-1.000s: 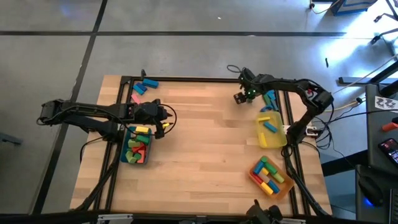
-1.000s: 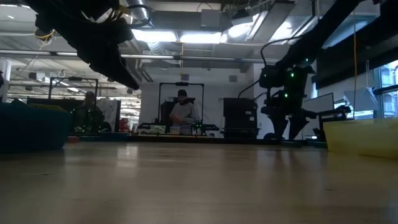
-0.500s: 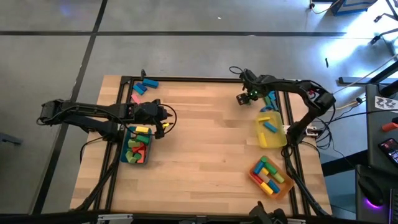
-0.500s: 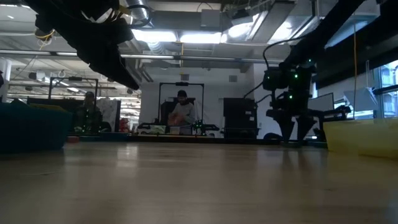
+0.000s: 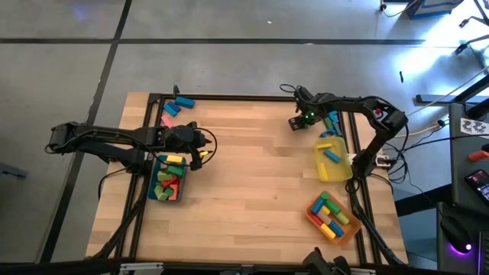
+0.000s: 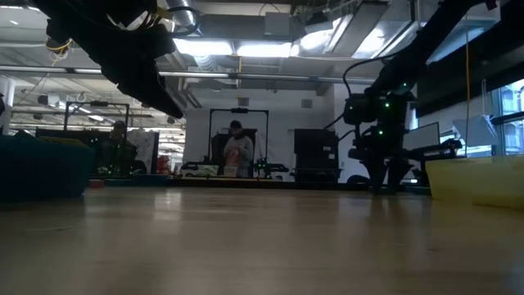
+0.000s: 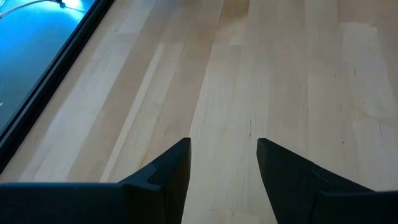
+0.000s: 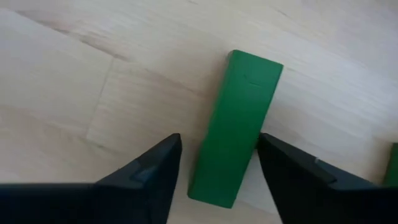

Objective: Sort blocks by size
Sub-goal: Put the green rectangular block into the yellow bin

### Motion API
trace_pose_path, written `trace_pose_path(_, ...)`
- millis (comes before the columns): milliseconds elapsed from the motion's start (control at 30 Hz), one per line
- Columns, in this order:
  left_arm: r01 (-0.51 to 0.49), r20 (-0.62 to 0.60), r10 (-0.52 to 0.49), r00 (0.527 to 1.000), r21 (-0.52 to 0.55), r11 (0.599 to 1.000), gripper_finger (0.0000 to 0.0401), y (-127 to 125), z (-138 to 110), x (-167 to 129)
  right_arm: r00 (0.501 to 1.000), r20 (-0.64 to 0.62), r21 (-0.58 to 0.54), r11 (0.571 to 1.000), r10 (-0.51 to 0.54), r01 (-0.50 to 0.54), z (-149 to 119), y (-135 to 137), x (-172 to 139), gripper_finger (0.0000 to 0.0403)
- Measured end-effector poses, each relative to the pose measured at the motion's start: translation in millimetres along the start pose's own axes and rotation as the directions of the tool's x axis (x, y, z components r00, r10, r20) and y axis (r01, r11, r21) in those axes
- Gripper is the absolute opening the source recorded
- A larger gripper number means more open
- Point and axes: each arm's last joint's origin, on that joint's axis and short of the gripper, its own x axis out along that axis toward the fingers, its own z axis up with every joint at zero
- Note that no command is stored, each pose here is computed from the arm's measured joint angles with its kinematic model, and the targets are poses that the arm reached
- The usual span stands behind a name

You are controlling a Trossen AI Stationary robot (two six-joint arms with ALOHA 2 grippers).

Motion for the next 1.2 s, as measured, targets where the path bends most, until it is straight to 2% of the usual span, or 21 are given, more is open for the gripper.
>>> trace_pose_path(233, 0.000, 0.000, 0.000, 1.000, 0.000, 1.000, 0.0169, 0, 0, 0, 1.000, -0.004, -0.028, 1.000, 0.009, -0.009, 0, 0, 1, 0.0139)
trace_pose_path(367, 0.000, 0.000, 0.000, 1.000, 0.000, 1.000, 0.0169, 0, 0, 0, 1.000, -0.005, -0.072, 0.997, 0.005, -0.006, -1, 1, 1, 0.0116)
trace_pose_path(600, 0.000, 0.001, 0.000, 1.000, 0.000, 1.000, 0.0169, 0, 0, 0, 1.000, 0.005, -0.090, 0.996, -0.007, 0.007, -5, -3, -12, 0.0129)
trace_pose_path(867, 0.000, 0.002, 0.000, 1.000, -0.001, 1.000, 0.0169, 0, 0, 0, 1.000, 0.026, -0.091, 0.996, 0.011, -0.008, -16, -9, -51, 0.0115)
trace_pose_path(1033, 0.000, 0.001, 0.000, 1.000, -0.001, 1.000, 0.0169, 0, 0, 0, 0.999, 0.030, -0.074, 0.997, 0.015, -0.012, -29, -16, -78, 0.0132)
trace_pose_path(1200, 0.000, 0.001, 0.000, 1.000, -0.001, 1.000, 0.0169, 0, 0, 0, 0.999, 0.031, -0.039, 0.999, 0.023, -0.022, -48, -25, -106, 0.0119)
